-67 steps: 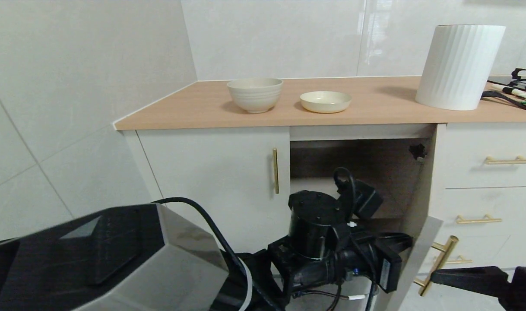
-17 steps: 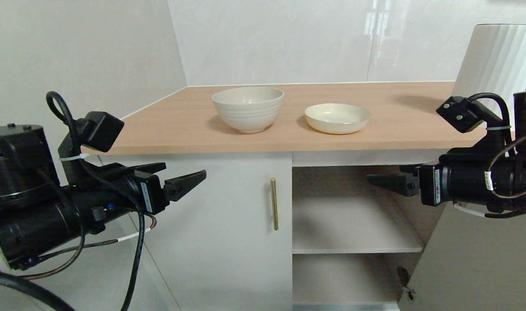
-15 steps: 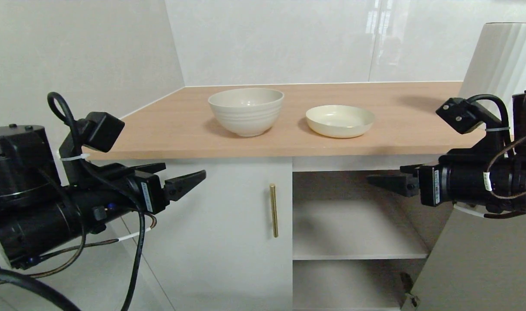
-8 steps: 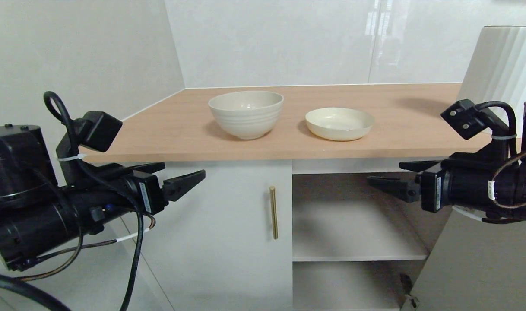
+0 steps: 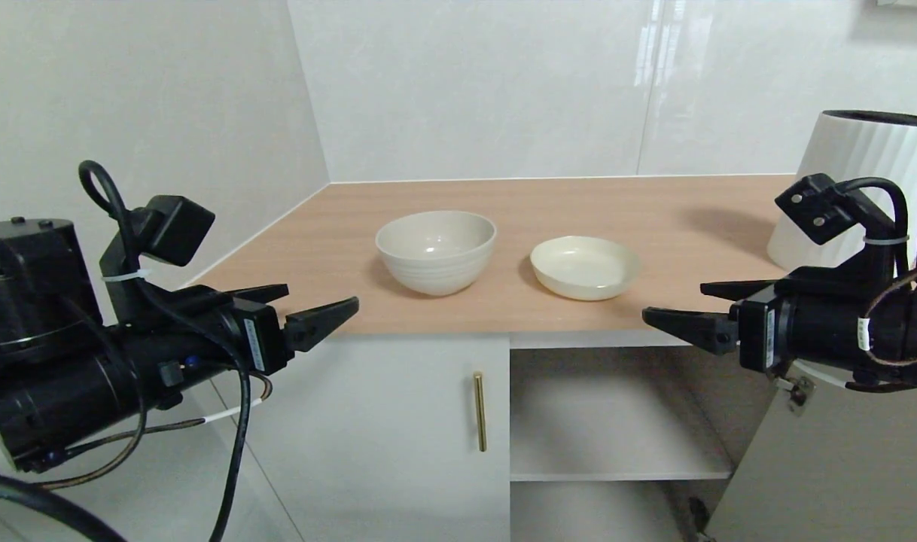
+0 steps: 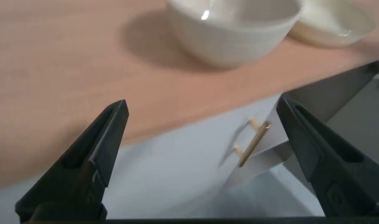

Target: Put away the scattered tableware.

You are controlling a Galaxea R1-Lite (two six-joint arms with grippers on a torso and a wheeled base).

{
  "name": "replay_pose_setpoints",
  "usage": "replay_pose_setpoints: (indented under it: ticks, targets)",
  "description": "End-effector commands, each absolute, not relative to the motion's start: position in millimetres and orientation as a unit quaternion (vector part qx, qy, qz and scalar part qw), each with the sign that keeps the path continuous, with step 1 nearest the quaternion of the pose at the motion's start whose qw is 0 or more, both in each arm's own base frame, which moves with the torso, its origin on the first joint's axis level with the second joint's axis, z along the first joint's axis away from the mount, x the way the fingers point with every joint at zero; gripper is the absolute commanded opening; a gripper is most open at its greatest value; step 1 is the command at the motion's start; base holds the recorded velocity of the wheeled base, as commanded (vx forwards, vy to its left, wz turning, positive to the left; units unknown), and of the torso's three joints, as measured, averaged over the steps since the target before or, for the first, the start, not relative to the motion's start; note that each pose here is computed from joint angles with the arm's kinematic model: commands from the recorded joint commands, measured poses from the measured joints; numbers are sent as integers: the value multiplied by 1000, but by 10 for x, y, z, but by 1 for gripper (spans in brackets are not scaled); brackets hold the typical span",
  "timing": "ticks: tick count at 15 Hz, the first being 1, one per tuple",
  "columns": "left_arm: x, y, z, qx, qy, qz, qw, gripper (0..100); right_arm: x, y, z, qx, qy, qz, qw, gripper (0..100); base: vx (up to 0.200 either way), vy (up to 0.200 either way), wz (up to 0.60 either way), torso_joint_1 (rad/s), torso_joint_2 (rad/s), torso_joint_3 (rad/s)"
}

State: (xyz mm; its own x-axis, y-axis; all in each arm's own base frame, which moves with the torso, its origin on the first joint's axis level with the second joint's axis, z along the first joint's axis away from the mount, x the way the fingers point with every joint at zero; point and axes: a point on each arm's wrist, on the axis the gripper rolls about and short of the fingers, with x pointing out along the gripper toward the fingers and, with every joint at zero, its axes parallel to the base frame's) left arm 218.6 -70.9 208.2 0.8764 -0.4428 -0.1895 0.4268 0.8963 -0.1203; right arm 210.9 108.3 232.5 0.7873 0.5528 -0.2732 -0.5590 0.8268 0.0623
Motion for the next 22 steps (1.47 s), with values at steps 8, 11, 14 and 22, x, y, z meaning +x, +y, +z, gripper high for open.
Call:
replay_pose_setpoints:
  ticks: [8, 11, 14, 22]
  targets:
    - [2271, -743, 2007, -38, 122, -232, 964, 100, 2168, 1115, 2299, -10, 138, 295, 946, 100, 0, 0, 0, 158, -471, -314]
    - [2326, -753, 2104, -41, 108, -226, 967, 100, 2236, 1149, 2295, -7, 122, 295, 948, 100, 0, 0, 0, 118, -282, -181]
    - [2495, -798, 2260, -50, 98, -218, 970, 100, 2367, 1203, 2338, -6, 120, 273, 954, 100, 0, 0, 0, 12, -27, -17]
    - [2833, -933, 2699, -172, 340, -98, 919, 100, 2695, 1324, 2540, 85, 271, 147, 947, 100, 0, 0, 0, 0, 0, 0]
